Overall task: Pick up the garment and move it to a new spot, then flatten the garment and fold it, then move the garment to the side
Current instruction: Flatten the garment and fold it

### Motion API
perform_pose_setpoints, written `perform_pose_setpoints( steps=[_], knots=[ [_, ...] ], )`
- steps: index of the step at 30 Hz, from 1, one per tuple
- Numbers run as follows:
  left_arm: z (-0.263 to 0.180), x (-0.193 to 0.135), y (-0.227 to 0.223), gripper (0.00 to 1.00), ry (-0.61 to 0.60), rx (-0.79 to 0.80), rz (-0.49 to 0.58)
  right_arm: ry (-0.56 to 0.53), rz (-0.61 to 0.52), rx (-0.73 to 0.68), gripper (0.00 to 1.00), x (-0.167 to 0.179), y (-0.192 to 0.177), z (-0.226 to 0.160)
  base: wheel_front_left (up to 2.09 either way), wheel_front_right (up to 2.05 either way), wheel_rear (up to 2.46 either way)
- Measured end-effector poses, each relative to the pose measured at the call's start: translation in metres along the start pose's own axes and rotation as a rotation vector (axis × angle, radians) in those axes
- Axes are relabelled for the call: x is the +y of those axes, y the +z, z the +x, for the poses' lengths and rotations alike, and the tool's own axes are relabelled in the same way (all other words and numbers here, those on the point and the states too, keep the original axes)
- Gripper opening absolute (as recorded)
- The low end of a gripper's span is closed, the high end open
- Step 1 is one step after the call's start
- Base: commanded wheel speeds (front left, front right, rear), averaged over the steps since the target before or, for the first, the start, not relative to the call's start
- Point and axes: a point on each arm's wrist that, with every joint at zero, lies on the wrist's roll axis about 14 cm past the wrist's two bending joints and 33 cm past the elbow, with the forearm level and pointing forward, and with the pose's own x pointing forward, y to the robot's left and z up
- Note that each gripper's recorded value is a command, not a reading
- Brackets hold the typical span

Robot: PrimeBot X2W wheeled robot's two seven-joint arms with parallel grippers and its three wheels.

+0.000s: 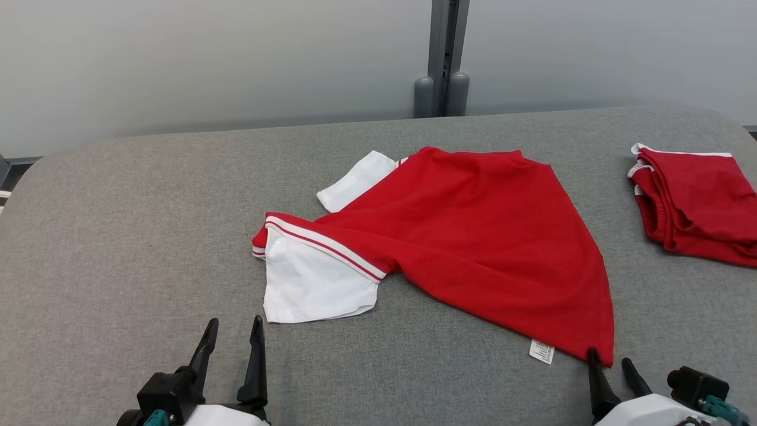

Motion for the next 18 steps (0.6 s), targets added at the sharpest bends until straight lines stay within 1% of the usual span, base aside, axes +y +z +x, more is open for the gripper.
perform_pose_setpoints(
  steps=[5,6,8,9,10,11,12,14,18],
  knots=[
    [0.000,0.006,-0.003,1.00,0.019,0.010,0.002,0.018,0.013,0.045,1.00,0.009,-0.012,0.007,0.00,0.00,0.00],
    [0.000,0.007,-0.004,1.00,0.021,0.011,0.002,0.019,0.011,0.051,0.97,0.009,-0.014,0.008,0.00,0.00,0.00],
    [0.000,0.007,-0.004,1.00,0.023,0.012,0.002,0.021,0.016,0.055,0.75,0.011,-0.014,0.010,0.00,0.00,0.00],
    [0.000,0.008,-0.004,1.00,0.023,0.013,0.002,0.023,0.017,0.057,0.55,0.011,-0.014,0.010,0.00,0.00,0.00],
    [0.000,0.008,-0.004,1.00,0.023,0.013,0.002,0.026,0.015,0.060,0.43,0.012,-0.015,0.010,0.00,0.00,0.00],
    [0.000,0.008,-0.004,1.00,0.023,0.013,0.002,0.029,0.013,0.062,0.36,0.013,-0.015,0.010,0.00,0.00,0.00],
    [0.001,0.007,-0.004,1.00,0.022,0.013,0.002,0.033,0.011,0.064,0.27,0.014,-0.016,0.010,0.00,0.00,0.00],
    [0.001,0.007,-0.004,1.00,0.019,0.014,0.003,0.040,0.012,0.065,0.00,0.017,-0.016,0.010,0.00,0.00,0.00],
    [0.001,0.002,-0.005,1.00,0.001,0.017,0.002,0.042,0.032,0.023,0.00,0.019,-0.004,0.011,0.00,0.00,0.00]
  ],
)
